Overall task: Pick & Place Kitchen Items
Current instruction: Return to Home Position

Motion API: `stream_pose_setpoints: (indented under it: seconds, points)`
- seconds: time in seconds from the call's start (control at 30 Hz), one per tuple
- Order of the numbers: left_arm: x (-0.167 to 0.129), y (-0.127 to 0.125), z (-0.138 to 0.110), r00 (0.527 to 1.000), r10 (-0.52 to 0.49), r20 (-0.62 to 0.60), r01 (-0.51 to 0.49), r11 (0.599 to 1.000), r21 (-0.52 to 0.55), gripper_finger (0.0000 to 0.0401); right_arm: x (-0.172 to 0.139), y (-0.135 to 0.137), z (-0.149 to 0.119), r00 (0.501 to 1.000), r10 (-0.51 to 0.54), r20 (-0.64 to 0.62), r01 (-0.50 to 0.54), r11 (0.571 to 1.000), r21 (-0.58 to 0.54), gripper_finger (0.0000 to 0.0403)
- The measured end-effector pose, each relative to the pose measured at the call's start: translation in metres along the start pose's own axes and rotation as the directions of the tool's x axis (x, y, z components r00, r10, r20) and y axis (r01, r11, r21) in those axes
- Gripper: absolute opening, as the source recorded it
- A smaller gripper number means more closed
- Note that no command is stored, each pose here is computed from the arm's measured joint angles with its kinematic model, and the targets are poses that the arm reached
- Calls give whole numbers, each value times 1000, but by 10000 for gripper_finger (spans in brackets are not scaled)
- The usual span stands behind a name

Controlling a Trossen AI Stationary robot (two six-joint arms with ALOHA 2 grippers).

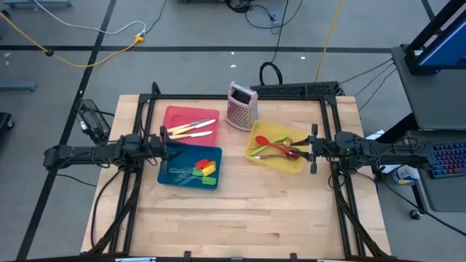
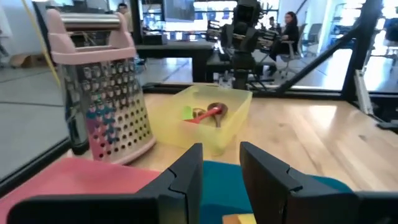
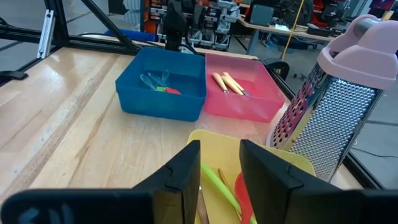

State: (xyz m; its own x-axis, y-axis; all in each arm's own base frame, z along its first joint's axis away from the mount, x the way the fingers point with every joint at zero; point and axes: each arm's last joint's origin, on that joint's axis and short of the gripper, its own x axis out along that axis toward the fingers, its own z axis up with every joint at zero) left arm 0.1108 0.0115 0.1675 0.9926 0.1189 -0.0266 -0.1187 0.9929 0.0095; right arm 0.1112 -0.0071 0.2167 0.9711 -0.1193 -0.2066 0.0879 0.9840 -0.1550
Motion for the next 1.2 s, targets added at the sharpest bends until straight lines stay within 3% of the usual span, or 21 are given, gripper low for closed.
stream_pose_setpoints:
  seconds: [0.3,0.57,0.7,0.93,1.2]
  points:
    - [-4,0,-1,1000,-3,-19,3,1000,8,111,0,0,0,1000,0,0,0,1000,0,105]
    - [-14,0,3,989,-3,-146,-6,998,-65,111,0,0,0,1000,0,0,0,1000,0,106]
    - [-14,0,3,989,0,-145,-7,999,-49,111,0,0,0,1000,0,0,0,1000,0,105]
    - [-9,0,-5,999,2,-40,-1,1000,9,111,0,0,0,1000,0,0,0,1000,0,106]
    - [-7,0,-8,997,3,-71,-2,1000,11,111,0,0,0,1000,0,0,0,1000,0,107]
